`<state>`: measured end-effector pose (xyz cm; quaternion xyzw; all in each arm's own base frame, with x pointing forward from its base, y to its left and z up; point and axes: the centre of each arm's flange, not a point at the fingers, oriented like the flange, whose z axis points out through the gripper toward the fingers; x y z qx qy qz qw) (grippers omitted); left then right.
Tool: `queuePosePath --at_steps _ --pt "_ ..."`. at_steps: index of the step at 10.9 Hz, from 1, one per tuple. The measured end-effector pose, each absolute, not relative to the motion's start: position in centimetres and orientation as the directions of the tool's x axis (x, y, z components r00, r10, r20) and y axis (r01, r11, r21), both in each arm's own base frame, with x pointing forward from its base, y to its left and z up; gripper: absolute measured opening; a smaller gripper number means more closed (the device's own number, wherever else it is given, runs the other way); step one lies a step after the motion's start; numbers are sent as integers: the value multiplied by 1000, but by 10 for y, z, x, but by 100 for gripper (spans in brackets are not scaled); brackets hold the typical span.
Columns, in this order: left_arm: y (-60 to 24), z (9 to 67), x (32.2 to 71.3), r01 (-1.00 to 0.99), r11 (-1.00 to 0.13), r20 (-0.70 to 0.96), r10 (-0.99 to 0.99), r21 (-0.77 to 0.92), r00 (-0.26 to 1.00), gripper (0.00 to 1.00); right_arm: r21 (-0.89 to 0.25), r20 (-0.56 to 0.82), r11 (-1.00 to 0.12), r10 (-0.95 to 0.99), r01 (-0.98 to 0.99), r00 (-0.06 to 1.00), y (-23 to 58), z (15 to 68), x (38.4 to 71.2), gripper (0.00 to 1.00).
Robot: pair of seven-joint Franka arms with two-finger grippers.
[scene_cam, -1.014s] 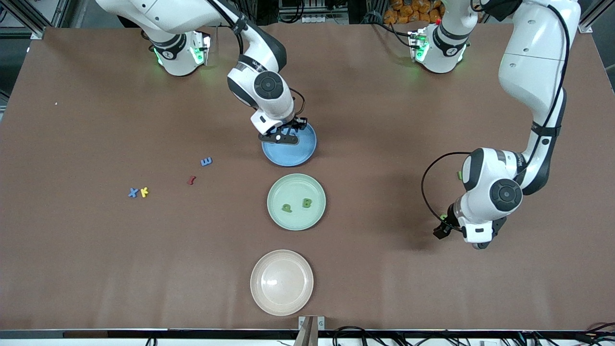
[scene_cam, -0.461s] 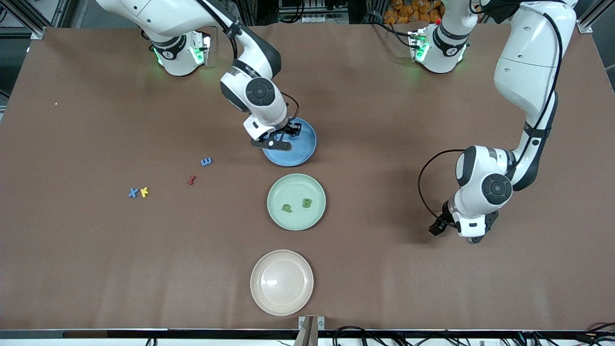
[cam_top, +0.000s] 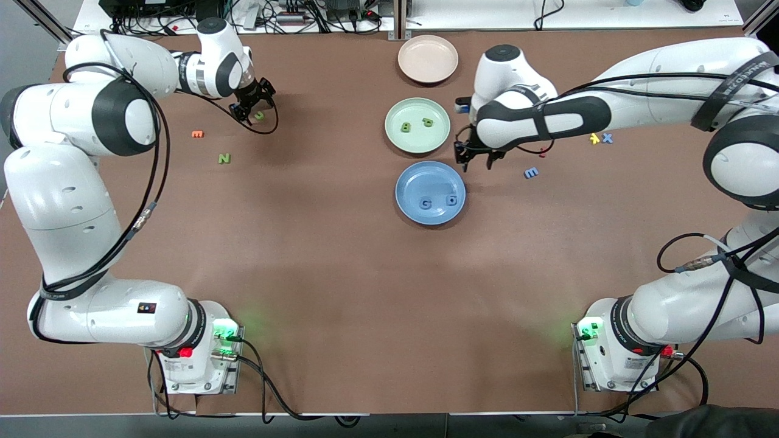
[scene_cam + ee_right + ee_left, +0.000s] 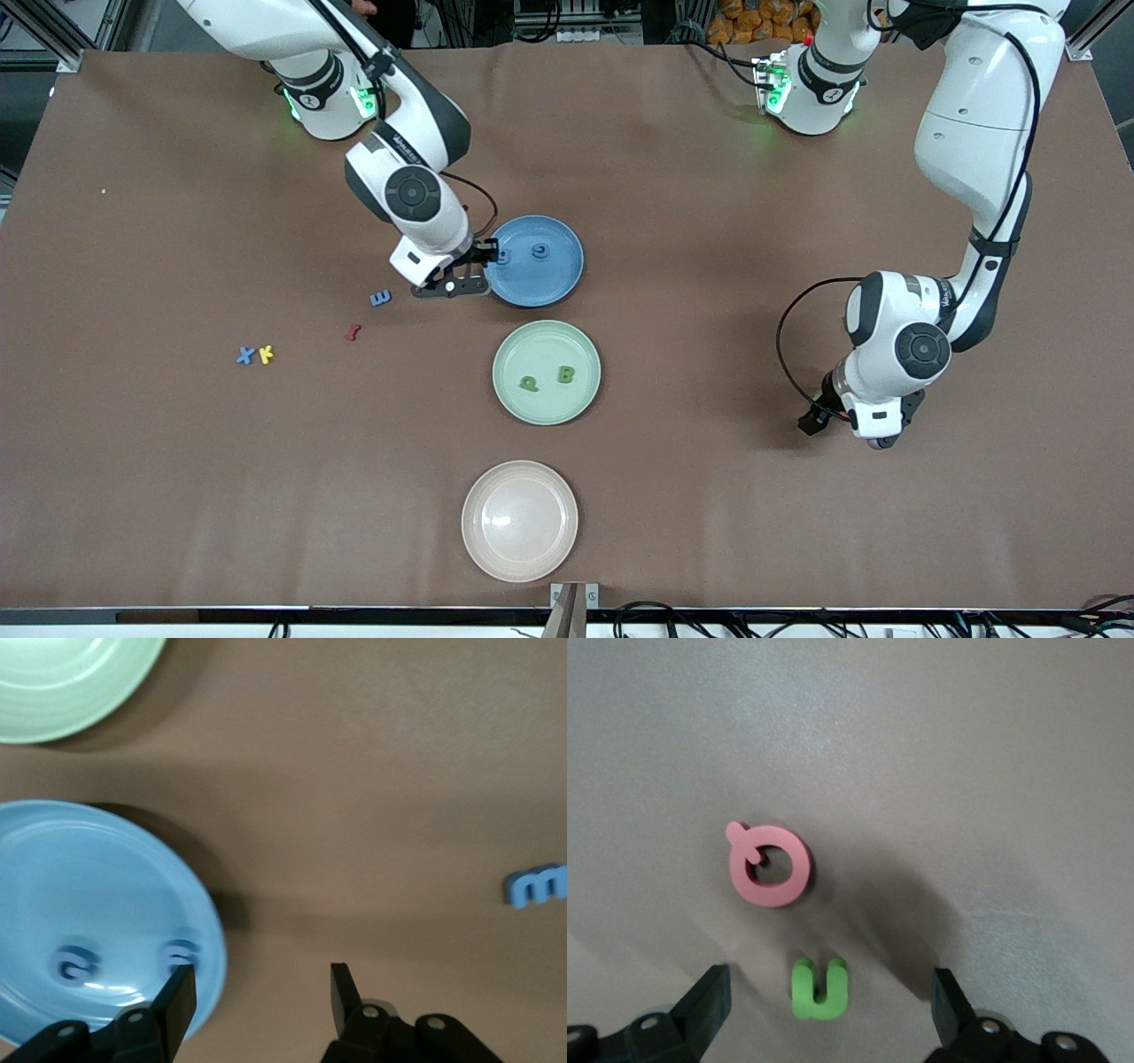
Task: Sort letters by color into matching plates
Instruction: 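Grasp the green u with the left gripper while the right gripper reaches E, then place the green u on the green plate with the left gripper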
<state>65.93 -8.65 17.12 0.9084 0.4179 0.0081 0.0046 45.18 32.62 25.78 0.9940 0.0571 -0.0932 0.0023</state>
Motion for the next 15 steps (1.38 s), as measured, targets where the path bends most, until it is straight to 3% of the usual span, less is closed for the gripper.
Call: queuePosePath --at_steps 3,4,8,9,12,15 --pt "-85 170 659 761 -649 10 761 15 649 96 3 -185 -969 241 246 953 289 252 463 72" --pt "-85 170 659 761 -649 10 761 14 649 88 15 -185 -960 274 281 944 277 249 466 74" --pt "-84 179 661 761 -648 18 762 25 648 33 29 -194 -925 365 378 910 214 241 478 74" --pt "-85 180 662 761 -648 20 761 28 648 26 28 -187 -920 379 391 906 203 233 478 74" --pt "-102 190 666 749 -660 27 751 57 660 26 16 -167 -914 397 406 902 177 212 470 77" --pt "-175 213 667 743 -660 40 750 111 660 26 10 -135 -915 399 404 907 170 201 465 77"
